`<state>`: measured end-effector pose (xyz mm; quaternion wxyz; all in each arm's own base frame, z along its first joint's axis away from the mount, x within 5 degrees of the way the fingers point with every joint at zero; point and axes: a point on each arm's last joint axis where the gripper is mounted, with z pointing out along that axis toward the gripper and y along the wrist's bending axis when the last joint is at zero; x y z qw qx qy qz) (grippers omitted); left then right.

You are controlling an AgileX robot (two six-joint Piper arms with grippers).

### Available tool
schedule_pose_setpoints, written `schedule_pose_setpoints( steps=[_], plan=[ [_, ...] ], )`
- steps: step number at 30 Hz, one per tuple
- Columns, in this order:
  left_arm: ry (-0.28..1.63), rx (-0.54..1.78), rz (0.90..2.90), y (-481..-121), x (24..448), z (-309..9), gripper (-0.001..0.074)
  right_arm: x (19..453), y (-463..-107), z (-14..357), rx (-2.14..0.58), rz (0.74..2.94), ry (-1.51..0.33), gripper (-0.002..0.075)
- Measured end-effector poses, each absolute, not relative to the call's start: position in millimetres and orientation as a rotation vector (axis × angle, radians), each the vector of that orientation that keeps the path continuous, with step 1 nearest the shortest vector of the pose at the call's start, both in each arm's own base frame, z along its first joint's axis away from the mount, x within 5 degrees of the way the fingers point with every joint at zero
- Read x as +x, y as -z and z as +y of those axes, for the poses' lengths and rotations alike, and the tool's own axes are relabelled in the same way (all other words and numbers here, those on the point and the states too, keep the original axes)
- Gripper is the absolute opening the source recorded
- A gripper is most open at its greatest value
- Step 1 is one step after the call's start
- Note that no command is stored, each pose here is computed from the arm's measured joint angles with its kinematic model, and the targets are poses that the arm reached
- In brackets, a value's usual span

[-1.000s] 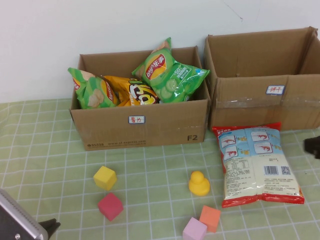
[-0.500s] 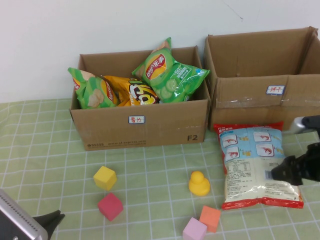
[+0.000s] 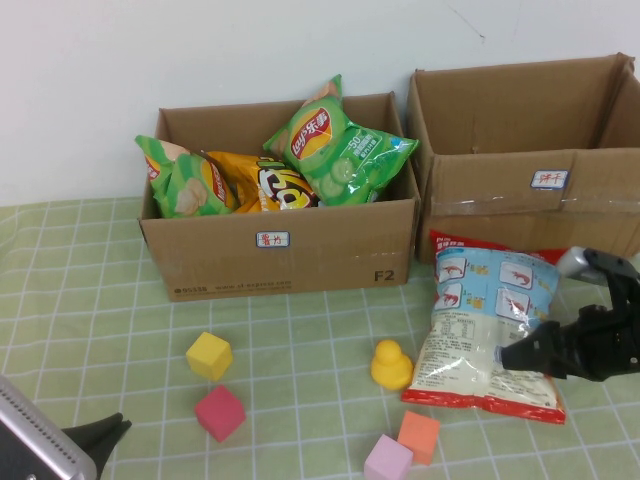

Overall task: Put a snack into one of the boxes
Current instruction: Pick up the potato chip, then place the potato chip in the potato chip box

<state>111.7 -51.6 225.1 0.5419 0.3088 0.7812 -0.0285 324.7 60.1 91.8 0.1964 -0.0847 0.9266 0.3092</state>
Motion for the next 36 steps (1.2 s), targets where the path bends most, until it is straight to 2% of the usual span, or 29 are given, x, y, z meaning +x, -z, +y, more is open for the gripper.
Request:
schedule_pose_setpoints(
  steps=[6,11,15,19,30,36],
  plan=[
    [0.068,0.734,1.857,-225,112,-52,-0.0001,327,-95,64,-0.181,2.554,-0.944,0.0214],
    [0.068,0.733,1.855,-225,112,-52,-0.0001,328,-98,66,-0.155,2.527,-0.992,0.0100],
    [0.068,0.733,1.855,-225,112,-52,-0.0001,327,-100,69,-0.160,2.508,-1.042,0.0096],
    [0.068,0.733,1.855,-225,112,-52,-0.0001,326,-104,74,-0.215,2.453,-1.131,0.0059],
    [0.082,0.715,1.860,-225,112,-52,-0.0001,321,-131,87,-0.221,2.217,-1.487,0.0044],
    [0.095,0.698,1.867,-225,112,-52,-0.0001,317,-155,92,-0.261,2.169,-1.515,0.0033]
  ],
)
